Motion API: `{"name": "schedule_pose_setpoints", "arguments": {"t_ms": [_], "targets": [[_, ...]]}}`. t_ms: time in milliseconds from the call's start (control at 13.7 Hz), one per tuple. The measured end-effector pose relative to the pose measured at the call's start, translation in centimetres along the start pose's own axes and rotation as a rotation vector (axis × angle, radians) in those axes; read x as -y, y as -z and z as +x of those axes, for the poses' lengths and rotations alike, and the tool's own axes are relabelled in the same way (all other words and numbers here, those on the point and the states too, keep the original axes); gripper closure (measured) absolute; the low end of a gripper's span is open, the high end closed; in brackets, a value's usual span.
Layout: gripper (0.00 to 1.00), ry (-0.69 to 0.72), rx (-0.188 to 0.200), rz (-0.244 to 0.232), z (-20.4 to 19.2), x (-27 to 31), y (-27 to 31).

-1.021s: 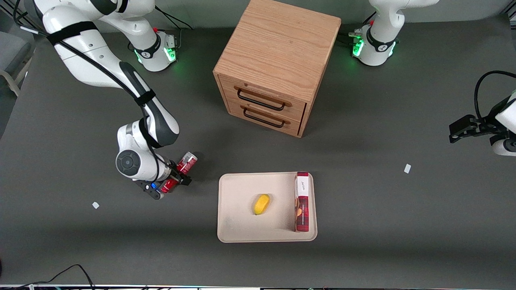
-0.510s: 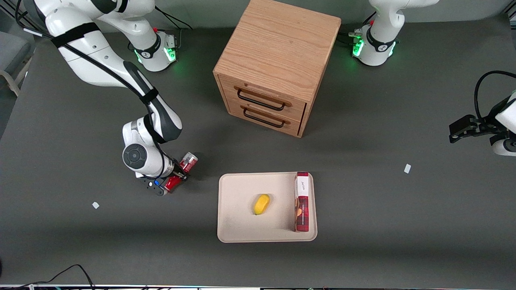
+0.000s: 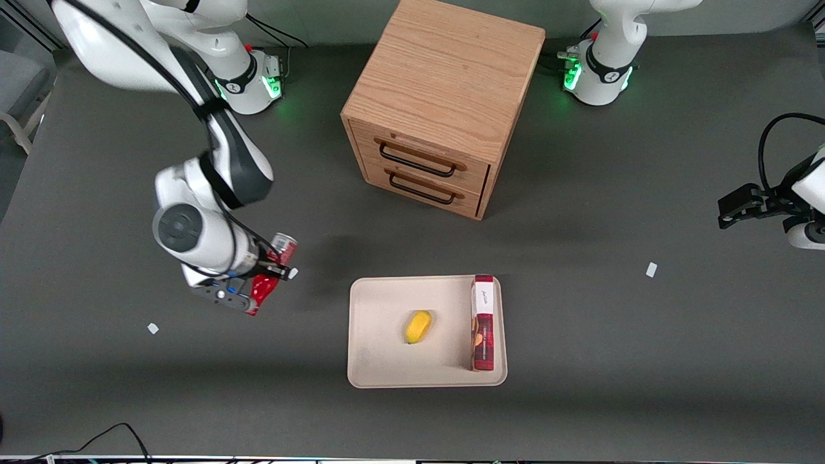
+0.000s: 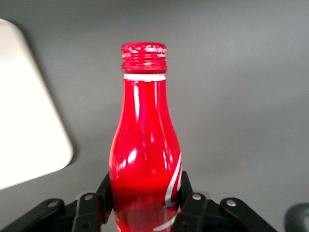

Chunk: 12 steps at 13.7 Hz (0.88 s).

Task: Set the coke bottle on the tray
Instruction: 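Carry the bottle over the white tray and lower it upright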

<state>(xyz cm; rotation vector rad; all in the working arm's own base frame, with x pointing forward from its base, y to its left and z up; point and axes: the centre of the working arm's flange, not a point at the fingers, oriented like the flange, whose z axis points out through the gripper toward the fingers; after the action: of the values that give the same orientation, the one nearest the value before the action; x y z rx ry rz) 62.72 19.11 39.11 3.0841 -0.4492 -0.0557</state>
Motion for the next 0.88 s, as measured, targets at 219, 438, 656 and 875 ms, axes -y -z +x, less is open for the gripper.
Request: {"name": "schedule_pose_setpoints", "arguments": {"t_ms": [219, 438, 656, 875], "targets": [[0.45, 0.071, -0.076, 0.083, -0.1, 3.5, 9.3], [0.45, 0.113, -0.047, 0.17, 1.7, 8.7, 7.0], [0.45, 0.101, -0.021, 0.243, 4.4, 13.1, -2.6], [0.45, 0.001, -0.004, 0.298, 5.6, 15.0, -13.4]]}}
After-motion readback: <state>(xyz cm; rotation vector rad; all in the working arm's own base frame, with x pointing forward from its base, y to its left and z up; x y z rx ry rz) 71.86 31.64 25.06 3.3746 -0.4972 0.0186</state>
